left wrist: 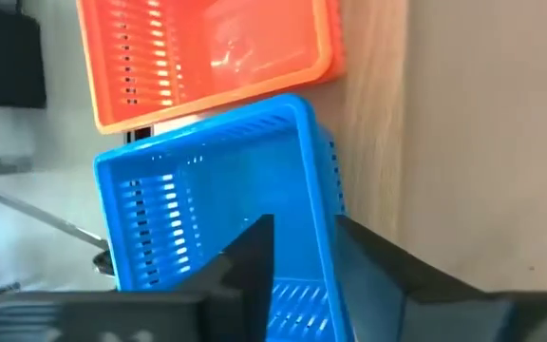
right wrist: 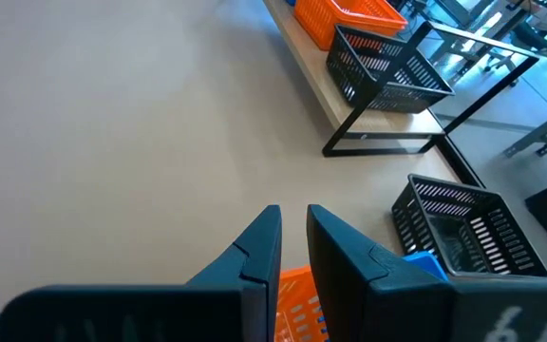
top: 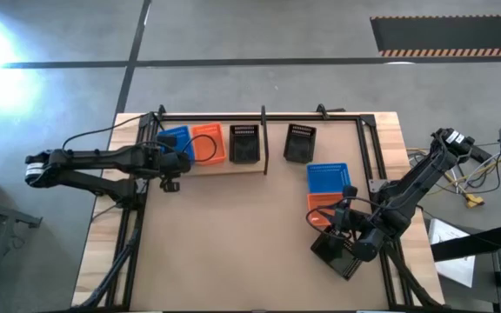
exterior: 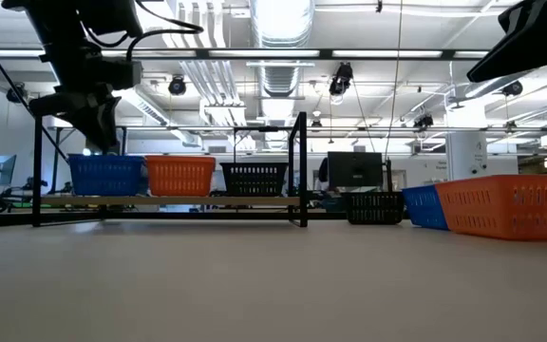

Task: Stack baskets on shelf by color
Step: Stack the bottom blue basket on top of the other blue basket on the shelf, then adjust the baskets on the shelf

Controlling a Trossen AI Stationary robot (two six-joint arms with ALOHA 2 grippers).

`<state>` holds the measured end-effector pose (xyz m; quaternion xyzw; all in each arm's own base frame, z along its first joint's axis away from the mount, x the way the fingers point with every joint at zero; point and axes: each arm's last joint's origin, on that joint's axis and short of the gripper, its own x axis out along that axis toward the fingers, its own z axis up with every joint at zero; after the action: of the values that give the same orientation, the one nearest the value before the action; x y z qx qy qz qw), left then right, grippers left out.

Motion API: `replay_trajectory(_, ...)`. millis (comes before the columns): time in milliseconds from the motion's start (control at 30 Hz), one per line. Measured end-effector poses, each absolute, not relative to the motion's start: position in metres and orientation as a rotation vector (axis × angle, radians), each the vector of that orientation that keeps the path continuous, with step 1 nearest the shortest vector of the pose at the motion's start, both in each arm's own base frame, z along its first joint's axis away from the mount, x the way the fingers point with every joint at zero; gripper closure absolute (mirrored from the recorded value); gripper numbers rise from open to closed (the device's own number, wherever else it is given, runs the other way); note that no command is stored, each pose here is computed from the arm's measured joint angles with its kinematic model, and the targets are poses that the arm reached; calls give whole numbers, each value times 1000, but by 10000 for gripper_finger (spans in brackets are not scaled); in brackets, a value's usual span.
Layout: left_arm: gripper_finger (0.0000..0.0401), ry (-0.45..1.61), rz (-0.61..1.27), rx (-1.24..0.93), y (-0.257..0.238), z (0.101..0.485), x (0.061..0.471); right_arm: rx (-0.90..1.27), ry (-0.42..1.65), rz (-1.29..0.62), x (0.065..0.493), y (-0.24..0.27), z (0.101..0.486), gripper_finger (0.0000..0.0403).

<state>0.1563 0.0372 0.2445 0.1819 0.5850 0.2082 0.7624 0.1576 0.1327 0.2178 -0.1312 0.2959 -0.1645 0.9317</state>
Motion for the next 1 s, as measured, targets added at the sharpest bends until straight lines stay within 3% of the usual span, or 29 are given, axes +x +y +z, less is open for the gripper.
replay_trajectory(267, 240, 1127, 487, 193, 36, 261, 163, -268, 605, -336, 158, 133, 218, 355)
replay_trajectory(367, 234, 1041, 484, 125, 36, 261, 171, -269, 605, -336, 158, 133, 218, 355)
replay_trajectory(533, 233, 1093, 499, 106, 40, 245, 178, -267, 604, -336, 158, 133, 218, 355)
replay_trajectory(700, 256, 1179, 515, 122, 47, 231, 185, -267, 604, -336, 158, 133, 218, 355)
replay_trajectory(1000, 350, 1277, 482, 185, 56, 221, 194, -264, 602, -335, 158, 133, 218, 355)
